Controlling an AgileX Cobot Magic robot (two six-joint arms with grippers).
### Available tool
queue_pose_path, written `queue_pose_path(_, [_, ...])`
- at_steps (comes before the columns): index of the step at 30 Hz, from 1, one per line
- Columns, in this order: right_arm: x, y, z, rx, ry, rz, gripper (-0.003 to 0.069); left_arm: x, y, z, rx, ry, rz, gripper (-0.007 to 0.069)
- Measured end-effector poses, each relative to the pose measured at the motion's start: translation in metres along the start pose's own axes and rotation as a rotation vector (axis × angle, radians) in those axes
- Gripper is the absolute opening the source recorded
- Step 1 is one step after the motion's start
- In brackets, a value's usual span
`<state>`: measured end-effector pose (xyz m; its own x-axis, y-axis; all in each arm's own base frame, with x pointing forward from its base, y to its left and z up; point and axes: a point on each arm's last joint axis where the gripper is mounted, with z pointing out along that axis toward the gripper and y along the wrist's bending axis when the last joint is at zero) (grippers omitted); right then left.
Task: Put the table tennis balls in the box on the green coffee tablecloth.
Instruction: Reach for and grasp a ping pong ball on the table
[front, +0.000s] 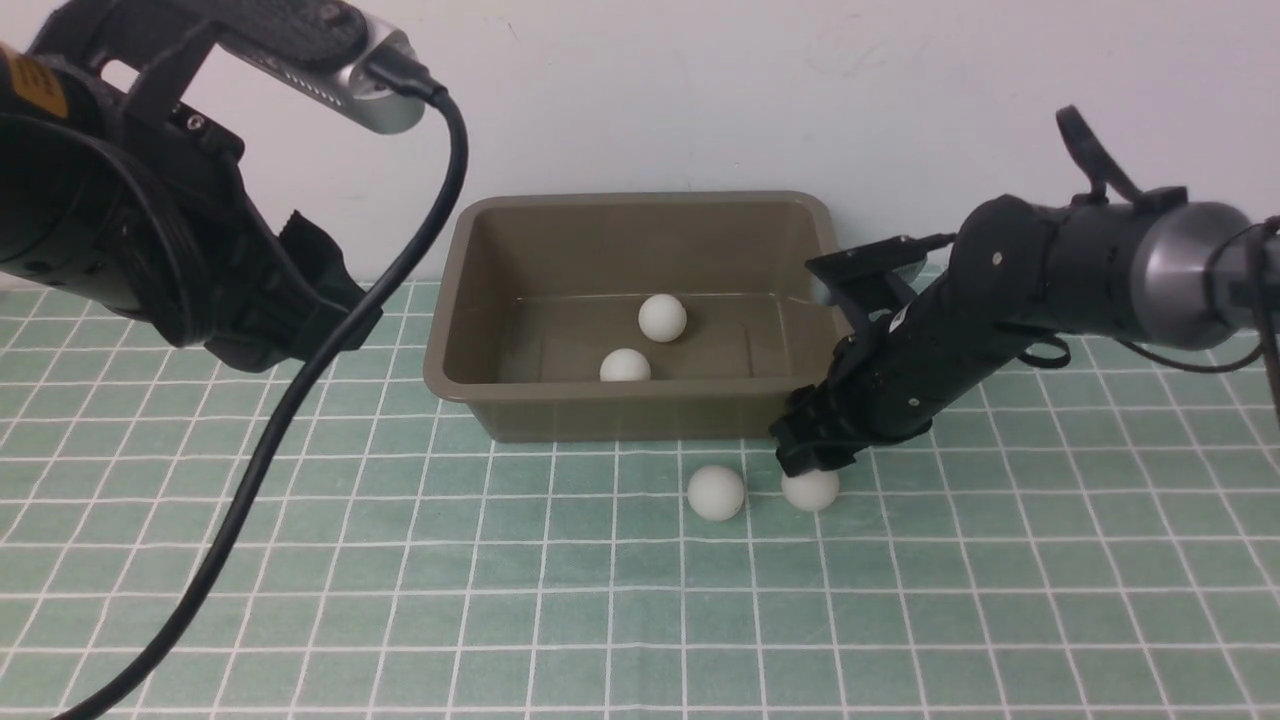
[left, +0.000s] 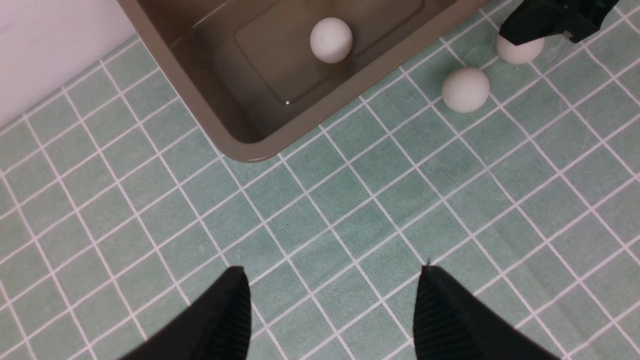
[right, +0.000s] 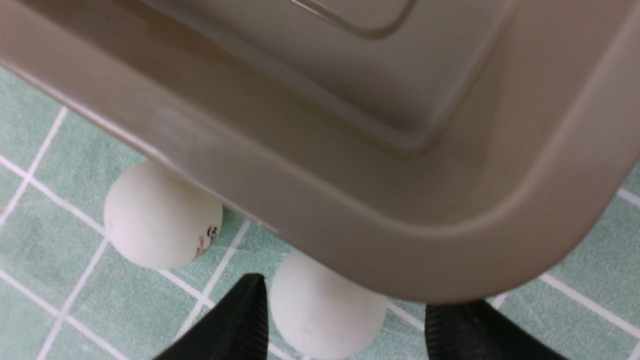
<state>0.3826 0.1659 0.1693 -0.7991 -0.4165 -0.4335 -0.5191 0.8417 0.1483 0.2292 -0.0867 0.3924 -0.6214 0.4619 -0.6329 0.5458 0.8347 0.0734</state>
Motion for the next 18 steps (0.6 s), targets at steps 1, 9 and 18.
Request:
queue_pose_path(1, [0.001, 0.0, 0.002, -0.003, 0.005, 0.001, 0.0388, 0.0, 0.0, 0.0, 0.0, 0.0, 0.0, 0.0395])
queue_pose_path(9, [0.008, -0.001, 0.02, -0.03, 0.048, 0.021, 0.0384, 0.0, 0.0, 0.0, 0.0, 0.0, 0.0, 0.0395])
queue_pose_path(18, [0.006, -0.002, 0.001, 0.023, 0.063, -0.043, 0.0366, 0.0, 0.0, 0.0, 0.0, 0.0, 0.0, 0.0395])
